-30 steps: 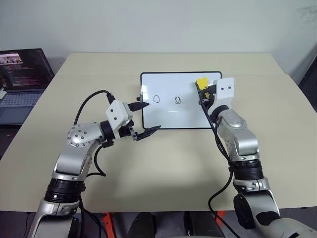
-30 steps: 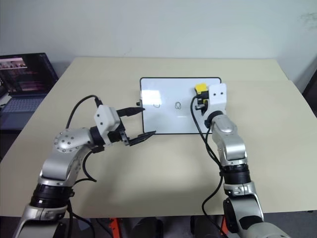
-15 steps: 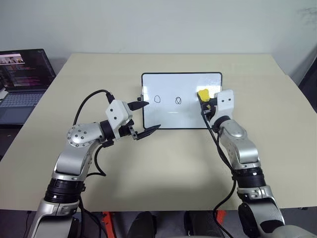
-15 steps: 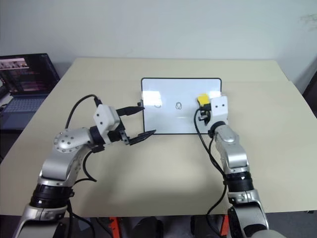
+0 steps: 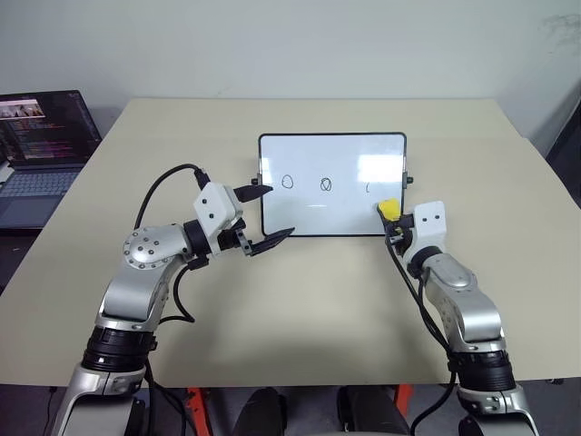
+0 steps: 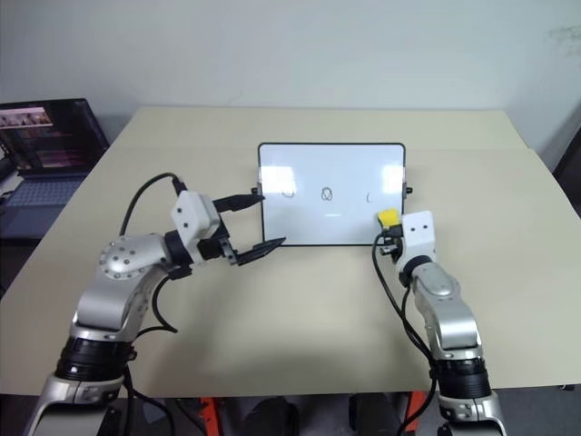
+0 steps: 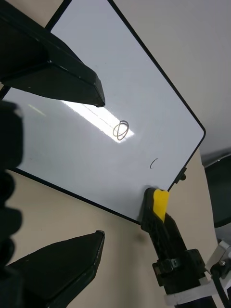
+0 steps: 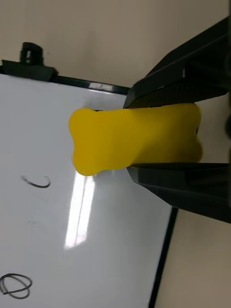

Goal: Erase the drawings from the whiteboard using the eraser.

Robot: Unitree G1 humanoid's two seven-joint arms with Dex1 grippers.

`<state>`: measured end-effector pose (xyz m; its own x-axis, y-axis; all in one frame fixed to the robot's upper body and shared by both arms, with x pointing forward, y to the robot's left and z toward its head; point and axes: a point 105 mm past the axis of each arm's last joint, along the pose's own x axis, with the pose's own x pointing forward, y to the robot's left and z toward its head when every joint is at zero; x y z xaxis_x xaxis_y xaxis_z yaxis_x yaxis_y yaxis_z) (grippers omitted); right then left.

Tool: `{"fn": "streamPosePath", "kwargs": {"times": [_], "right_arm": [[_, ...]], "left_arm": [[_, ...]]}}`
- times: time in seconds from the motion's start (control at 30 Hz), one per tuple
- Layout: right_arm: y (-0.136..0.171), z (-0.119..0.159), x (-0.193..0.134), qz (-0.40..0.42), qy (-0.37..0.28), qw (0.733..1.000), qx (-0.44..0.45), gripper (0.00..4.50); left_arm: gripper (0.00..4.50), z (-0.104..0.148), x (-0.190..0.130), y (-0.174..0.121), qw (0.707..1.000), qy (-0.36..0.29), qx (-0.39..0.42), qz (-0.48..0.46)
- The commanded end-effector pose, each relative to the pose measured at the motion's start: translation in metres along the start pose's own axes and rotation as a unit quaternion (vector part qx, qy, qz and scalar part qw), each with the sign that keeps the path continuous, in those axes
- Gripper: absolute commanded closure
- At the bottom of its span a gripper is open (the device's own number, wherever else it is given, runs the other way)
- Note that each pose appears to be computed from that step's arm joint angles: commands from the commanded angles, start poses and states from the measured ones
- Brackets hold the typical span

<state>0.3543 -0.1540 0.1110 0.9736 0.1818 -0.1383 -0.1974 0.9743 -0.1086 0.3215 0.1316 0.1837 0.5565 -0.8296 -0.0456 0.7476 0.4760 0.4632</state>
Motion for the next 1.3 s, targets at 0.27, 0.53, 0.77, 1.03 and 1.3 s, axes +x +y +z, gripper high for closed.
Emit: {"fn": "streamPosePath", "kwargs": {"times": [0.27,0.53,0.77,1.03,1.3], "right_arm": [[0.002,0.075,0.008,-0.003,-0.103,0.994,0.027,3.27],[0.033,0.111,0.025,0.027,-0.142,0.988,0.047,3.27],[0.036,0.082,0.038,0.028,-0.103,0.994,0.031,3.27],[0.029,0.042,0.034,0.023,-0.048,0.999,0.007,3.27],[0.016,0.012,0.016,0.013,0.001,1.000,-0.017,3.27]], "left_arm": [[0.00,0.013,0.003,0.004,1.000,-0.020,0.020,0.005],[0.00,0.014,0.004,0.004,1.000,-0.022,0.020,0.004],[0.00,0.015,0.002,0.004,1.000,-0.021,0.021,0.008],[0.00,0.015,-0.001,0.002,1.000,-0.018,0.021,0.012],[0.00,0.016,-0.001,0.003,1.000,-0.018,0.022,0.011]]}}
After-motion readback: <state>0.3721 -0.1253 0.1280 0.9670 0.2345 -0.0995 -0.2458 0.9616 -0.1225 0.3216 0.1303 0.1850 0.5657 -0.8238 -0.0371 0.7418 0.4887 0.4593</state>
